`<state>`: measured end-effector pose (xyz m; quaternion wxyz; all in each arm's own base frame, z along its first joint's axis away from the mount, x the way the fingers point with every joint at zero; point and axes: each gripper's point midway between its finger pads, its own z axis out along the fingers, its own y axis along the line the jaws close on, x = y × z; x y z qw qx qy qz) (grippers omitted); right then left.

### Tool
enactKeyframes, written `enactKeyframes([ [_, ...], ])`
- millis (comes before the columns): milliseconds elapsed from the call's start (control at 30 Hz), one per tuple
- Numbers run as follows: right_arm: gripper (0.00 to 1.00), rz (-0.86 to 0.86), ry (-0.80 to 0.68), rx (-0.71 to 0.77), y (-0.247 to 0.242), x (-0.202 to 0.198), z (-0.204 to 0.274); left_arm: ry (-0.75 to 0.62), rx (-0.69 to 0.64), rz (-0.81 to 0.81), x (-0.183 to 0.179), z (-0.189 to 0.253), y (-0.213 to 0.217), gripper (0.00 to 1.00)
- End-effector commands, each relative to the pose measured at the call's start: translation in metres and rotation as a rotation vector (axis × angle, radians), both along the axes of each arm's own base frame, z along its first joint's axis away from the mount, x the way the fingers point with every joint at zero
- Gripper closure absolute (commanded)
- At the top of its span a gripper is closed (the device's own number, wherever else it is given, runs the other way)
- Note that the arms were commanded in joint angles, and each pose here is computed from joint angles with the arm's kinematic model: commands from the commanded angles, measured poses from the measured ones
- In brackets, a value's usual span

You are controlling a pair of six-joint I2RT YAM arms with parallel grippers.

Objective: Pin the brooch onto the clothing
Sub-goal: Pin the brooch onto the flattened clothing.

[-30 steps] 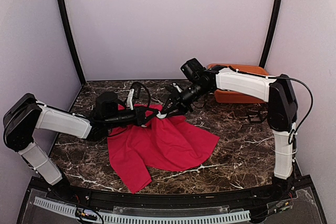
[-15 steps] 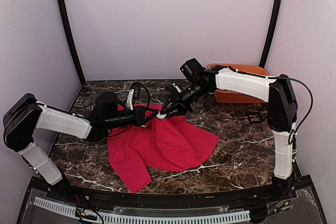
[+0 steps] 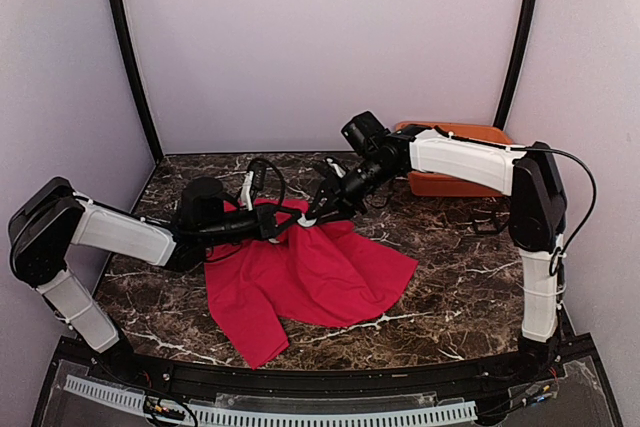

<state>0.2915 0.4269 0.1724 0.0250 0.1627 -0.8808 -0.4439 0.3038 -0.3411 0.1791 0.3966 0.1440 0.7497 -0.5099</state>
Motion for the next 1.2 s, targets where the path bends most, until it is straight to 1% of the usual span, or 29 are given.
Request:
enactKeyframes([
  [0, 0.79, -0.037, -0.088, -0.043, 0.003, 0.015, -0.008, -0.091, -0.134, -0.129, -0.022, 0.042, -0.015, 0.99],
  [300, 0.81, -0.050, -0.138, -0.055, 0.002, 0.019, -0.003, -0.070, -0.203, -0.156, -0.025, 0.052, -0.019, 0.99],
  [433, 0.87, -0.058, -0.164, -0.060, 0.002, 0.022, -0.002, -0.054, -0.237, -0.164, -0.024, 0.057, -0.021, 0.99],
  [633, 0.87, -0.052, -0.165, -0.033, 0.008, 0.021, 0.001, -0.039, -0.247, -0.169, -0.025, 0.055, -0.024, 0.99],
  [700, 0.86, -0.040, -0.165, -0.023, 0.008, 0.019, 0.005, -0.040, -0.243, -0.167, -0.024, 0.055, -0.024, 0.99],
  [900, 0.77, 0.000, -0.161, 0.019, 0.004, 0.009, 0.024, -0.057, -0.230, -0.172, -0.025, 0.058, -0.024, 0.99],
  [1033, 0.72, 0.017, -0.155, 0.057, -0.003, 0.001, 0.040, -0.067, -0.244, -0.190, -0.028, 0.063, -0.025, 0.99],
  [1167, 0.71, 0.023, -0.178, 0.097, -0.016, -0.005, 0.051, -0.072, -0.252, -0.213, -0.032, 0.064, -0.026, 0.99],
])
